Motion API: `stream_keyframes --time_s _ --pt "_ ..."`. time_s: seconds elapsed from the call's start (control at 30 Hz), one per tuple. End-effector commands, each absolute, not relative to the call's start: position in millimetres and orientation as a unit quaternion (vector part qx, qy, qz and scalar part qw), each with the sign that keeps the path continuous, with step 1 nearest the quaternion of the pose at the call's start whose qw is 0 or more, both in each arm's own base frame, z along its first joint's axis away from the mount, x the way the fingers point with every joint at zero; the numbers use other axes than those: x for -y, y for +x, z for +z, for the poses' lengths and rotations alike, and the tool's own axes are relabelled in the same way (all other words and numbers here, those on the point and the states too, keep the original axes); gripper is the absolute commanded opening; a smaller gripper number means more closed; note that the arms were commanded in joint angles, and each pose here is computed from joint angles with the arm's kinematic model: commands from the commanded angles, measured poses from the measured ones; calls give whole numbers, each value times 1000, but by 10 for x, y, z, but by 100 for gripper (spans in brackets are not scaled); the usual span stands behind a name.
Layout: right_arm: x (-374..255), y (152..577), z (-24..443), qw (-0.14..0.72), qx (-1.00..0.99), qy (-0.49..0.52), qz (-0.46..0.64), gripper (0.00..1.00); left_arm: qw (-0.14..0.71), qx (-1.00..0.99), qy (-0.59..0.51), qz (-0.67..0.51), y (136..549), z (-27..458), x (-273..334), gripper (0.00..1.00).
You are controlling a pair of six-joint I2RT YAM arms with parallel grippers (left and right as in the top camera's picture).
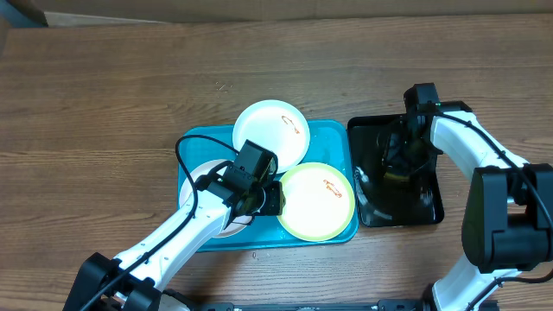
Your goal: Clean dirty plates on tray and stack at the side
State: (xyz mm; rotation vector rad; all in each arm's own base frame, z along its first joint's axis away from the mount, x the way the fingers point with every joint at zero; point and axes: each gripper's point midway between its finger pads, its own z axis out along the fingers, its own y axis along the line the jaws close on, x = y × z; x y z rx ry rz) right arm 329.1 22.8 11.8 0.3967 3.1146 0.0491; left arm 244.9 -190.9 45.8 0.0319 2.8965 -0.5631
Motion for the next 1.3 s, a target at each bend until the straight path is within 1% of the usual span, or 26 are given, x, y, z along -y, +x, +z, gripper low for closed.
stream_keyframes --time_s 0.0,0.2,0.27,0.3,0.37,0.4,0.43,0.47,0.5,0.53,0.57,0.63,0.7,0.8,0.93,1.0,1.07,1.13,1.2,1.23,1.27 --pt "-228 3250 102 -6 -992 127 12 67 95 -978 7 -184 2439 438 1894 41" --pt "-323 3155 71 -25 -991 126 35 66 96 -978 7 -184 2439 439 1894 42" --pt "-381 3104 24 -31 -991 123 45 64 95 -978 7 -184 2439 439 1895 44" --pt "-400 3074 -3 -34 -991 120 46 57 96 -978 7 -185 2440 439 1895 44" --pt "-421 3023 -54 -38 -991 116 45 13 96 -978 7 -185 2440 439 1895 44" --pt "-432 3002 -66 -40 -992 114 44 4 96 -978 7 -185 2440 439 1895 44" --pt "-434 2992 -67 -42 -992 114 44 4 96 -978 7 -185 2440 439 1895 44" --pt "-435 2998 -63 -41 -992 113 44 4 96 -978 7 -185 2440 439 1895 44" --pt "-437 3020 -48 -39 -992 113 45 14 96 -978 7 -185 2440 439 1895 44" --pt "-440 3056 -16 -35 -992 113 46 33 95 -978 7 -184 2439 439 1895 44" --pt "-443 3086 19 -33 -992 113 46 45 95 -978 7 -184 2439 439 1895 45" --pt "-435 3182 134 -25 -992 111 45 59 95 -978 7 -184 2439 439 1895 45" --pt "-396 3301 229 -8 -993 110 35 65 95 -978 7 -184 2439 439 1895 44" --pt "-316 3434 293 17 -994 110 13 70 95 -978 7 -184 2439 439 1895 45" --pt "-272 3437 245 21 -993 114 1 70 95 -978 7 -184 2438 438 1894 45" --pt "-279 3429 197 24 -993 114 2 69 95 -978 7 -184 2439 439 1895 45" --pt "-282 3406 132 25 -993 115 3 61 95 -978 7 -184 2438 438 1894 45" --pt "-290 3361 61 22 -991 132 6 60 95 -978 7 -184 2438 438 1894 45" --pt "-323 3325 1 20 -990 136 16 54 95 -978 7 -184 2438 438 1894 45" --pt "-326 3319 -21 21 -990 136 18 41 95 -978 7 -184 2438 438 1894 45" --pt "-324 3319 -38 23 -990 136 18 7 95 -978 7 -184 2438 438 1894 45"
